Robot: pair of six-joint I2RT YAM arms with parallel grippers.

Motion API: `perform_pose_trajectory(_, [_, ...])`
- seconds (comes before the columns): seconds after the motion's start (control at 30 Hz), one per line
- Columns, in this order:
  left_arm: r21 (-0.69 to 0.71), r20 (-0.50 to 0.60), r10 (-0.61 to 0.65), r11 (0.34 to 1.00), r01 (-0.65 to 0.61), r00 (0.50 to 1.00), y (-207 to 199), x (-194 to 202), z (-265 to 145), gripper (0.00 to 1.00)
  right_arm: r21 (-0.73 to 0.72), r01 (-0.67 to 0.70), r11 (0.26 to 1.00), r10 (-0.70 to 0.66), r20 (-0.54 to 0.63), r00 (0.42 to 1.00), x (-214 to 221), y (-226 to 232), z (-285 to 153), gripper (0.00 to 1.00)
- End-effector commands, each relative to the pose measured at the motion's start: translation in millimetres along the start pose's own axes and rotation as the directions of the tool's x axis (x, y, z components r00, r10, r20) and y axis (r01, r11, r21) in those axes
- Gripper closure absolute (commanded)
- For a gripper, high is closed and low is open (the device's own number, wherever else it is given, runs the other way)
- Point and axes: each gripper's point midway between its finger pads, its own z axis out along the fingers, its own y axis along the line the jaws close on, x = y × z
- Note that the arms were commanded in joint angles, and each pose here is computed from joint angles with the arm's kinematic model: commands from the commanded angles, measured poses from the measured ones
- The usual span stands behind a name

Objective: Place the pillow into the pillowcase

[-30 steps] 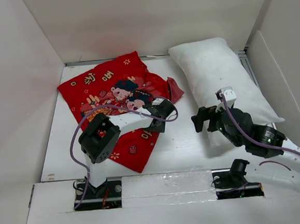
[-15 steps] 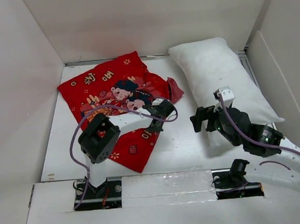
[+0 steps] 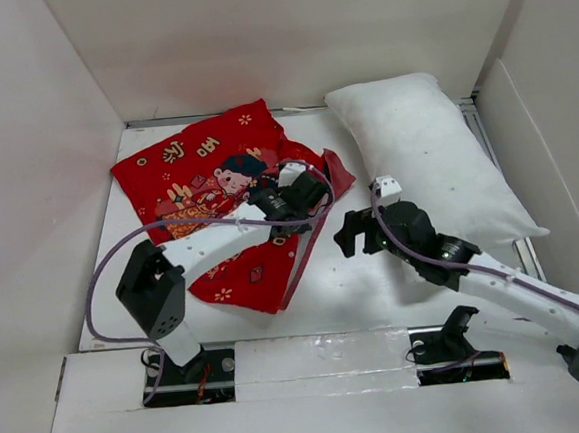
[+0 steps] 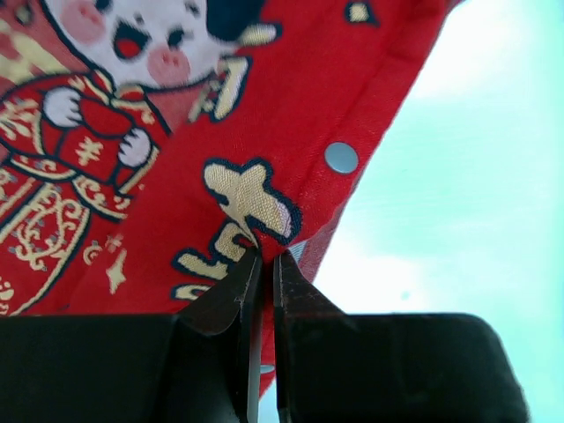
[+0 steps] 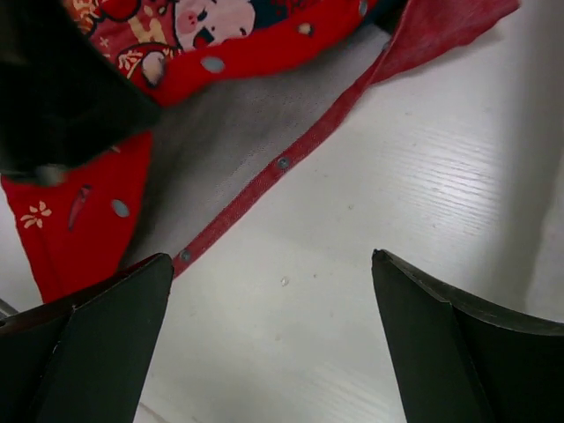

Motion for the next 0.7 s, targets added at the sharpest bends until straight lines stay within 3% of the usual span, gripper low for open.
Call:
perform_pose_trajectory(0.0, [0.043, 0.111, -0.117, 0.993, 0.113, 0.987, 6, -43, -35, 1.0, -0.3, -0.001, 0.954, 0.041, 0.126, 0.991, -29, 47, 25, 0.0])
perform_pose_trajectory(0.17, [0.129, 0.147, -0.154, 0.982, 0.135, 0.977, 0, -59, -62, 1.0, -0.374, 0.017, 0.927, 0.026, 0.112, 0.993, -19, 63, 62, 0.11])
perform_pose_trajectory(0.2, [0.141, 0.136, -0.152, 0.981, 0.133, 0.979, -2, -58, -62, 1.0, -0.394, 0.023, 0.919, 0.03, 0.128, 0.991, -29, 70, 67, 0.2])
perform_pose_trajectory(0.3, [0.167, 0.148, -0.156, 0.977, 0.13, 0.977, -2, -60, -69, 1.0, -0.452, 0.013, 0.892, 0.049, 0.126, 0.991, -29, 83, 88, 0.32])
perform_pose_trajectory(0.47, [0.172, 0.159, -0.17, 0.975, 0.142, 0.973, 5, -62, -75, 1.0, -0.524, -0.055, 0.85, 0.131, 0.108, 0.985, -25, 101, 121, 0.34])
perform_pose_trajectory(0.67, [0.208, 0.157, -0.156, 0.97, 0.122, 0.975, 7, -54, -80, 1.0, -0.686, -0.093, 0.721, 0.248, 0.13, 0.96, -27, 124, 110, 0.29])
